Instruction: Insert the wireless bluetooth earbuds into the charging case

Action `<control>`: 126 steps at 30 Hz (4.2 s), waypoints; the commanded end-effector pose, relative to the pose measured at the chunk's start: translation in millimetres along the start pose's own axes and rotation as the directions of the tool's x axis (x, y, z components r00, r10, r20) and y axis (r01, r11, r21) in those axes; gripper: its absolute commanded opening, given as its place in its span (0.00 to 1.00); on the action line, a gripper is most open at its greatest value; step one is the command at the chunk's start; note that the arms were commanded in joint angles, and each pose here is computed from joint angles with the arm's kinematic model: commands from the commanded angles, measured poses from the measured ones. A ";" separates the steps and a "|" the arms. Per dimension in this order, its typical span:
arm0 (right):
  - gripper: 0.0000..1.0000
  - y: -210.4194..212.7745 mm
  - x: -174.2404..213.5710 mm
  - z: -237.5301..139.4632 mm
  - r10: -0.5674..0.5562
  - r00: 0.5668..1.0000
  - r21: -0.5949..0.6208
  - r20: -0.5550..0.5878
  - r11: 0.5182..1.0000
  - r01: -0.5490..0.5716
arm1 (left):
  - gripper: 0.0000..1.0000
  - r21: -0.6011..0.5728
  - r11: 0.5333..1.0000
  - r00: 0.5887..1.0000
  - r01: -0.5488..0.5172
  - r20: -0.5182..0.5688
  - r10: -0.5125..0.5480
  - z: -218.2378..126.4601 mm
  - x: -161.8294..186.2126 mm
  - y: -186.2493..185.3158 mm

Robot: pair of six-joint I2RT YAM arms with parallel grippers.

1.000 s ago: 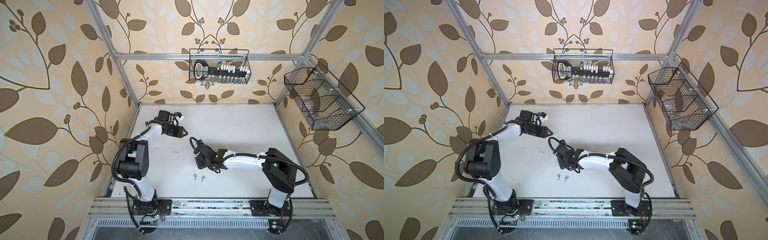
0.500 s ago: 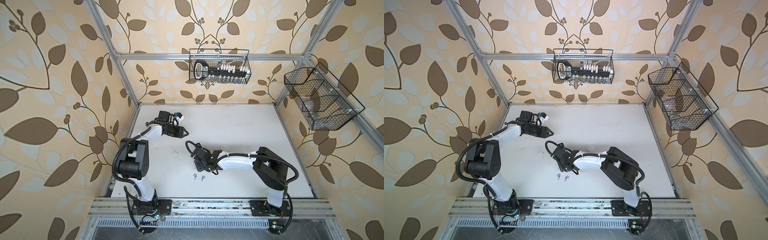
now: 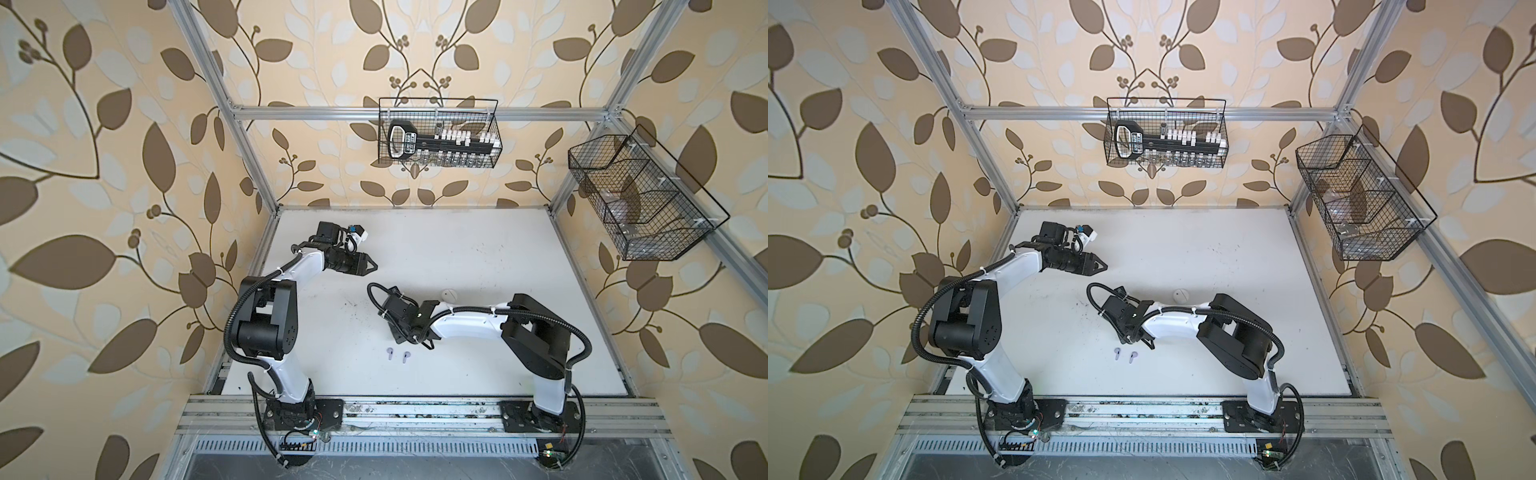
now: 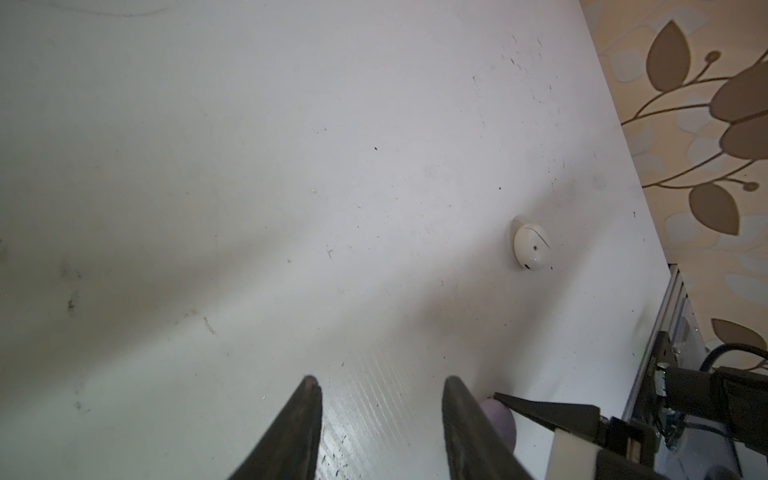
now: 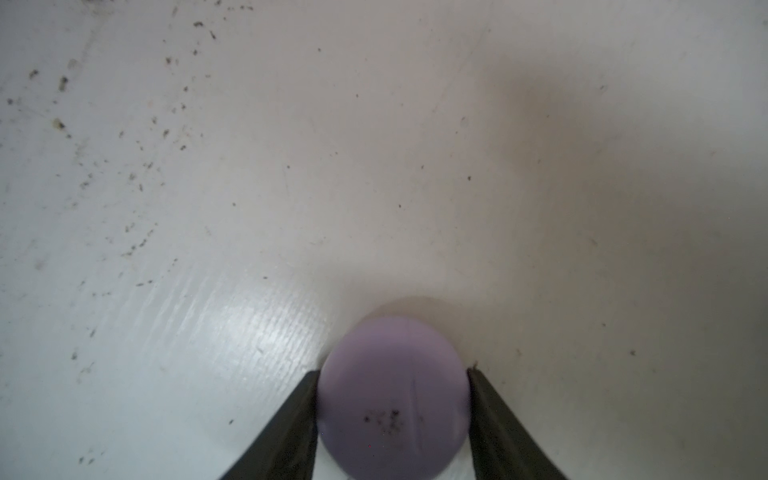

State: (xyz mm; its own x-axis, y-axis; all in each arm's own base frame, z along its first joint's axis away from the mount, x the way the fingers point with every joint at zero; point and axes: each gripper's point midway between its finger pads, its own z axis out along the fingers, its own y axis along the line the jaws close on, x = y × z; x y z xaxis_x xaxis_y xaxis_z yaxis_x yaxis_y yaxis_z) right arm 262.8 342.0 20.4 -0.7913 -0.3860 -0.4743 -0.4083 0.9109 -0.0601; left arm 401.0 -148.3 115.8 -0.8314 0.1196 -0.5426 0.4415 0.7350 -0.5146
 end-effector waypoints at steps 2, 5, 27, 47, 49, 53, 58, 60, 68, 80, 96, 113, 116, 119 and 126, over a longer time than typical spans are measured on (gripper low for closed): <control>0.51 -1.5 1.6 0.8 -0.033 0.999 0.030 -0.010 0.999 0.033 | 0.49 0.046 0.999 1.000 0.007 -0.008 -0.007 0.8 1.8 -7.4; 0.43 -1.7 0.3 -1.3 -0.035 0.999 0.028 0.001 0.999 0.035 | 0.49 0.049 0.999 1.000 0.002 -0.015 -0.001 1.7 3.4 -9.1; 0.33 -55.7 -12.7 -108.7 0.103 0.946 -0.216 0.308 0.976 -0.036 | 0.48 0.521 0.831 0.928 -0.192 -0.179 0.327 7.1 62.0 -186.8; 0.33 -62.1 -13.3 -125.1 0.117 0.927 -0.222 0.357 0.974 -0.037 | 0.42 0.661 0.743 0.886 -0.106 -0.276 0.373 7.9 100.4 -234.2; 0.33 -62.7 -14.2 -125.9 0.114 0.926 -0.216 0.360 0.976 -0.036 | 0.41 0.664 0.742 0.880 -0.090 -0.295 0.371 9.0 103.6 -234.1; 0.33 -62.5 -16.5 -131.0 0.107 0.921 -0.213 0.376 0.977 -0.027 | 0.41 0.672 0.739 0.873 -0.052 -0.328 0.361 12.1 107.2 -233.9; 0.33 -63.3 -19.8 -139.3 0.095 0.908 -0.197 0.408 0.980 -0.014 | 0.41 0.682 0.731 0.874 -0.017 -0.345 0.343 13.0 107.2 -235.2; 0.33 -63.6 -20.9 -141.7 0.093 0.905 -0.193 0.416 0.981 -0.012 | 0.41 0.681 0.732 0.873 -0.007 -0.353 0.337 14.0 106.6 -235.1; 0.33 -64.6 -23.7 -143.5 0.090 0.899 -0.181 0.428 0.983 -0.013 | 0.41 0.693 0.720 0.868 0.041 -0.382 0.318 13.9 107.9 -237.4; 0.33 -72.9 -28.4 -146.5 0.090 0.891 -0.157 0.445 0.987 -0.021 | 0.38 0.698 0.712 0.844 0.071 -0.423 0.330 15.7 116.1 -237.5; 0.33 -79.7 -31.6 -147.4 0.085 0.885 -0.132 0.458 0.991 -0.026 | 0.33 0.683 0.728 0.830 0.061 -0.440 0.343 23.0 122.8 -236.0; 0.47 -86.8 -29.8 -148.9 0.092 0.885 -0.125 0.457 0.991 -0.039 | 0.16 0.723 0.689 0.810 0.058 -0.437 0.390 15.1 129.0 -248.0; 0.53 -87.2 -27.1 -150.1 0.095 0.886 -0.131 0.455 0.991 -0.039 | 0.16 0.725 0.687 0.812 0.050 -0.429 0.395 15.2 127.6 -248.2; 0.56 -88.9 -23.1 -150.7 0.099 0.887 -0.131 0.451 0.990 -0.044 | 0.15 0.727 0.686 0.814 0.034 -0.419 0.403 14.5 125.5 -249.0; 0.58 -94.2 -18.3 -154.1 0.110 0.886 -0.131 0.451 0.990 -0.056 | 0.16 0.728 0.685 0.815 0.018 -0.408 0.412 13.4 122.4 -249.7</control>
State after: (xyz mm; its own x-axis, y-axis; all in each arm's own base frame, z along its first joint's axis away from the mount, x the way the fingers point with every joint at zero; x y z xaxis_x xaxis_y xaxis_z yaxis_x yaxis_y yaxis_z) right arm 225.0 256.3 151.7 -0.5744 -0.2736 -0.7715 -0.5181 0.8512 0.0838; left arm 213.7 -329.3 162.0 -0.6445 0.6360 -0.4243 0.5665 0.0245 -0.8237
